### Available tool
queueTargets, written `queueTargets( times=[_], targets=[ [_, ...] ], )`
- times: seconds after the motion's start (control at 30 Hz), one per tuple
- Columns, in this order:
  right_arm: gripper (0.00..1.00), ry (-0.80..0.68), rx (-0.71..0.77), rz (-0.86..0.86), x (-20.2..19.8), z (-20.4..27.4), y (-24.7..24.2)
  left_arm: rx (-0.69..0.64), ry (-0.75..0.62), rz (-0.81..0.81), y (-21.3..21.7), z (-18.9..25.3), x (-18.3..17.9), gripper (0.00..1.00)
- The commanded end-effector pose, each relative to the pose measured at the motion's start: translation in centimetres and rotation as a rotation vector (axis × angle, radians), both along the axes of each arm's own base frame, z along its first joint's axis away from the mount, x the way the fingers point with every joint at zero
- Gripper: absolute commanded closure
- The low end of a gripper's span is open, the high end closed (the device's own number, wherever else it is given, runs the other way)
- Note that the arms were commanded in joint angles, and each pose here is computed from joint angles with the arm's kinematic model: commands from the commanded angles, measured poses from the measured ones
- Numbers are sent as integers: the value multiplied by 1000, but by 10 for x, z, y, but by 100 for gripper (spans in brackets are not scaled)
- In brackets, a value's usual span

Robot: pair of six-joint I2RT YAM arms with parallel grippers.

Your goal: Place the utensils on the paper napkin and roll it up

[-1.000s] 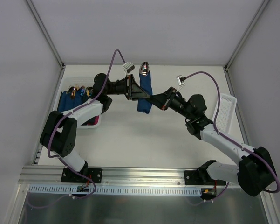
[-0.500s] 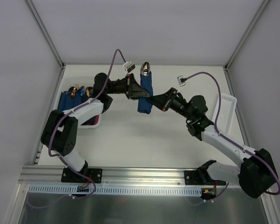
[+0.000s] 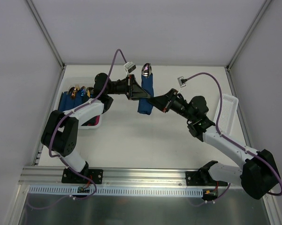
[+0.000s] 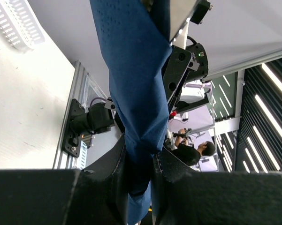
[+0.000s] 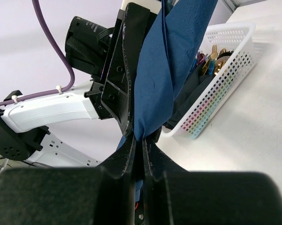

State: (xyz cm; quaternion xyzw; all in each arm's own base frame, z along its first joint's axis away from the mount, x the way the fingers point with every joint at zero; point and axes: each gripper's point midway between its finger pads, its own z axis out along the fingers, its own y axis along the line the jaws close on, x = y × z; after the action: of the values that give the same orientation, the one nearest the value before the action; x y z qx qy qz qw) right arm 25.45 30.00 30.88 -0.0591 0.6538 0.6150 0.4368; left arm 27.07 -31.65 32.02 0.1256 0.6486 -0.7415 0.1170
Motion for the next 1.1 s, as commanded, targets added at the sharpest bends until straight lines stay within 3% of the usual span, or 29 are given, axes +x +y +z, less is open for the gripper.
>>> queueTargets(
  times=[0.0,0.07,0.13,0.2,0.33,0.67,0.7,0.77,0.8,0.9,0.97,1.0,1.07],
  targets=[
    [92,-91,-15,35,-15,16,1,-45,-114,47,11,24,2,100],
    [92,-93,-23,39,-17,14,1,-50,-118,54,13,26,4,100],
    [82,-87,-27,42,-18,12,1,-54,-128,52,14,28,3,100],
    [63,-84,-27,44,-20,11,0,-52,-139,54,15,29,4,100],
    [49,-86,-36,24,-21,11,-4,-36,-154,58,17,26,3,100],
    [34,-87,-67,11,-20,13,-9,52,-241,69,26,17,-4,100],
    [31,-78,-75,8,-20,10,-10,56,-328,77,29,24,-5,100],
    [30,-78,-82,-9,-18,10,-16,126,-296,67,33,14,-9,100],
    [28,-72,-89,-12,-18,9,-18,138,-436,86,39,22,-9,100],
    [23,-63,-117,-35,-15,7,-27,237,-509,107,61,14,-13,100],
    [21,-62,-133,-48,-13,4,-33,303,-437,114,78,1,-18,100],
    [20,-54,-144,-48,-14,3,-35,317,-482,121,87,1,-14,100],
    [20,-42,-163,-53,-13,-2,-38,387,-445,150,115,-13,-12,100]
  ],
)
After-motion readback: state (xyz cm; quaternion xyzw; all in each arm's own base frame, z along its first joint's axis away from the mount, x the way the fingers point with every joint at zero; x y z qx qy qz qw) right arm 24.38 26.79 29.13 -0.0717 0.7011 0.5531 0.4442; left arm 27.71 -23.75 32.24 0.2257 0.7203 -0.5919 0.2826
